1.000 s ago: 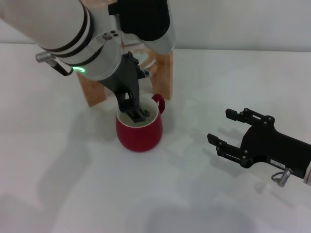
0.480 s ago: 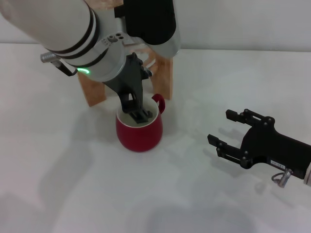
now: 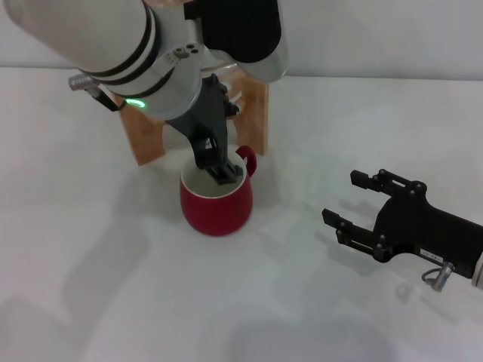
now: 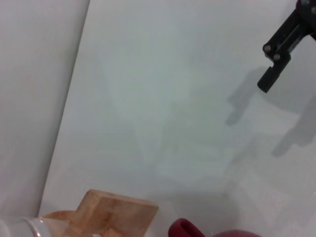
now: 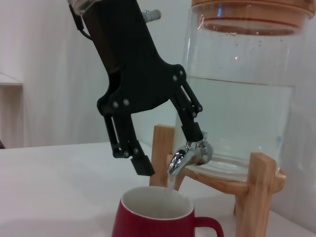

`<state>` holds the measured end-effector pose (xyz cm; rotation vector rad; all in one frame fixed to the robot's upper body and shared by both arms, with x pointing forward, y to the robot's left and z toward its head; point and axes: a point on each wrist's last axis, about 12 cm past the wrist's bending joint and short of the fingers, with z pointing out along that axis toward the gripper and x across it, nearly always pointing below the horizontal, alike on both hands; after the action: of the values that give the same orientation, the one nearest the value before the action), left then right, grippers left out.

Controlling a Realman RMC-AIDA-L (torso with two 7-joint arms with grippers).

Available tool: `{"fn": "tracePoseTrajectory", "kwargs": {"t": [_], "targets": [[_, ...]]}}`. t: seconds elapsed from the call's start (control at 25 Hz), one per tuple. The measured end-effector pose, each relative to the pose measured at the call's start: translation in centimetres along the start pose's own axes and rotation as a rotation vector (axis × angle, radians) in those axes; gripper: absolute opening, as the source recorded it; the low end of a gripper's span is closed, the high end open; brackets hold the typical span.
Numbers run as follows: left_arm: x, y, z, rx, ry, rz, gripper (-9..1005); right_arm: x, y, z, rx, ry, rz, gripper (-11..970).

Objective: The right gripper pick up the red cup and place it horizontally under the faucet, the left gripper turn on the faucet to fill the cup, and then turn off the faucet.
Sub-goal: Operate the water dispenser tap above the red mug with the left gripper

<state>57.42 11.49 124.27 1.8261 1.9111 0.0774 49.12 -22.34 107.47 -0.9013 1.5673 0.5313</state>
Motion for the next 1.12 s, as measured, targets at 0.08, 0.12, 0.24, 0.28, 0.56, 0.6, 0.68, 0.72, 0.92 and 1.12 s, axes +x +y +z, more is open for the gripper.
{"fn": "tracePoseTrajectory", "kwargs": {"t": [0.08, 0.12, 0.24, 0.28, 0.56, 0.6, 0.68, 0.72, 0.92, 1.12], "targets": [[0.01, 0.08, -0.01, -0.006, 0.004, 0.0, 887, 0.0, -0.02, -0.02, 0.0, 0.0, 0.0, 707], [0.01, 0.11, -0.02, -0.008, 0.005, 0.001, 887, 0.0, -0.02, -0.02, 0.0, 0.0, -0.001, 707], [-0.07, 0.14, -0.03, -0.01, 0.006, 0.002, 887, -0.01, -0.02, -0.03, -0.001, 0.0, -0.001, 707], [-0.07, 0.16, -0.03, -0.012, 0.008, 0.003, 887, 0.0, -0.02, -0.03, -0.001, 0.0, -0.001, 707], [-0.06, 0.3, 0.0, -0.023, 0.008, 0.002, 887, -0.02, 0.0, -0.04, -0.002, -0.001, -0.001, 707], [-0.06, 0.32, 0.0, -0.025, 0.008, 0.002, 887, -0.02, 0.0, -0.03, -0.003, -0.001, -0.001, 707], [-0.08, 0.37, 0.01, -0.028, 0.006, 0.002, 887, -0.02, 0.0, -0.03, -0.003, -0.002, -0.001, 707], [-0.08, 0.41, 0.01, -0.031, 0.006, 0.002, 887, -0.02, 0.0, -0.03, -0.003, -0.002, -0.001, 707], [-0.01, 0.52, 0.16, -0.034, 0.013, -0.001, 887, -0.02, 0.0, -0.03, -0.003, -0.001, -0.001, 707], [-0.25, 0.35, 0.34, -0.033, 0.014, 0.012, 887, -0.01, -0.04, -0.07, -0.002, 0.0, -0.002, 707]]}}
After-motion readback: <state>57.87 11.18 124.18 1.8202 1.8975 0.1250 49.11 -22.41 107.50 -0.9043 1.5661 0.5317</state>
